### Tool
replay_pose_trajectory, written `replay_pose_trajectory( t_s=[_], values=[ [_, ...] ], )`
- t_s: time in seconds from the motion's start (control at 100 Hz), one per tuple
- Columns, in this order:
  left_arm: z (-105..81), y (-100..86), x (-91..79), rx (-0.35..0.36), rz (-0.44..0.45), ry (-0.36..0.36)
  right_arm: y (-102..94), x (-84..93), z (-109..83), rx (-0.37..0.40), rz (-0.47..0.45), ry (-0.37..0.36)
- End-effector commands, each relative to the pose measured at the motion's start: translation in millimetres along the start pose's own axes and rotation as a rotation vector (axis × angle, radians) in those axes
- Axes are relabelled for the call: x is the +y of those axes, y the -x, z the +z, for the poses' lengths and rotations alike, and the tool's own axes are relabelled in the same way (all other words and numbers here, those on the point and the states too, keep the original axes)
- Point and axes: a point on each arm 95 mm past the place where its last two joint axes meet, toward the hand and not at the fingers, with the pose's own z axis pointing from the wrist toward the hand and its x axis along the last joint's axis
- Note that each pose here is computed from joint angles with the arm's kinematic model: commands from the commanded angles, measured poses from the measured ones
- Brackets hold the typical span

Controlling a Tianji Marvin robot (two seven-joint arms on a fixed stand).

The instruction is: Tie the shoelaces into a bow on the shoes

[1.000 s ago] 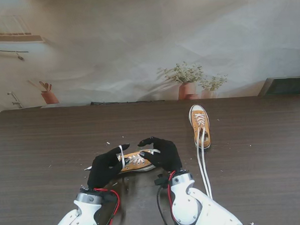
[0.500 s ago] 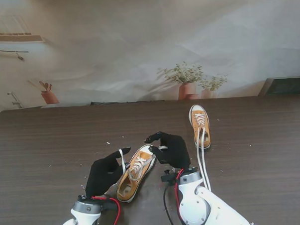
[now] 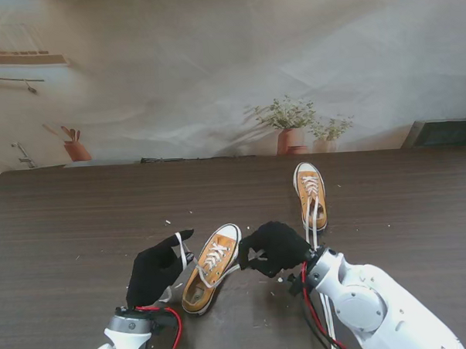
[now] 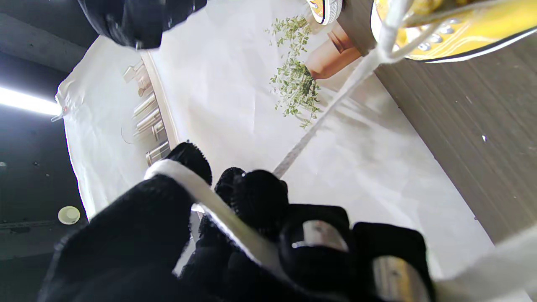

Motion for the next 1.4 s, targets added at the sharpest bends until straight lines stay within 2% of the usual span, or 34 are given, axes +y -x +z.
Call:
replay_pose_trajectory(
  t_s=[0.0, 0.13, 0.27, 0.38, 0.48, 0.7, 0.88, 1.07, 1.24, 1.39],
  values=[
    [1.6, -2.8, 1.2, 0.006, -0.003, 0.010, 4.4, 12.1, -3.9, 0.023, -0.088, -0.050],
    [1.3, -2.8, 0.1, 0.007, -0.004, 0.010, 6.6, 19.8, -5.3, 0.067, -0.290, -0.197],
    [-0.4, -2.2, -1.4, 0.009, -0.001, 0.012, 10.3, 22.0, -3.5, 0.100, -0.500, -0.272],
    [-2.2, -1.9, -2.3, 0.011, -0.003, 0.011, 11.7, 23.6, -1.4, 0.114, -0.649, -0.301],
    [-3.7, -1.2, -2.9, 0.010, -0.006, 0.009, 11.1, 23.2, -0.3, 0.096, -0.793, -0.310],
    [-5.9, -0.7, -2.0, 0.010, -0.015, 0.015, 12.9, 18.5, 0.3, -0.007, -0.961, -0.303],
    [-6.8, -1.0, -2.9, 0.015, -0.018, 0.021, 13.7, 10.9, -0.7, -0.161, -0.991, -0.323],
    [-8.7, -2.4, -2.8, 0.018, -0.020, 0.024, 15.6, -6.6, 1.8, -0.298, -0.953, -0.335],
    [-11.2, -4.3, -2.5, 0.020, -0.021, 0.029, 20.4, -25.8, 5.0, -0.413, -0.874, -0.294],
    [-13.6, -5.7, -1.2, 0.022, -0.025, 0.030, 22.8, -41.9, 12.4, -0.471, -0.785, -0.220]
  ],
)
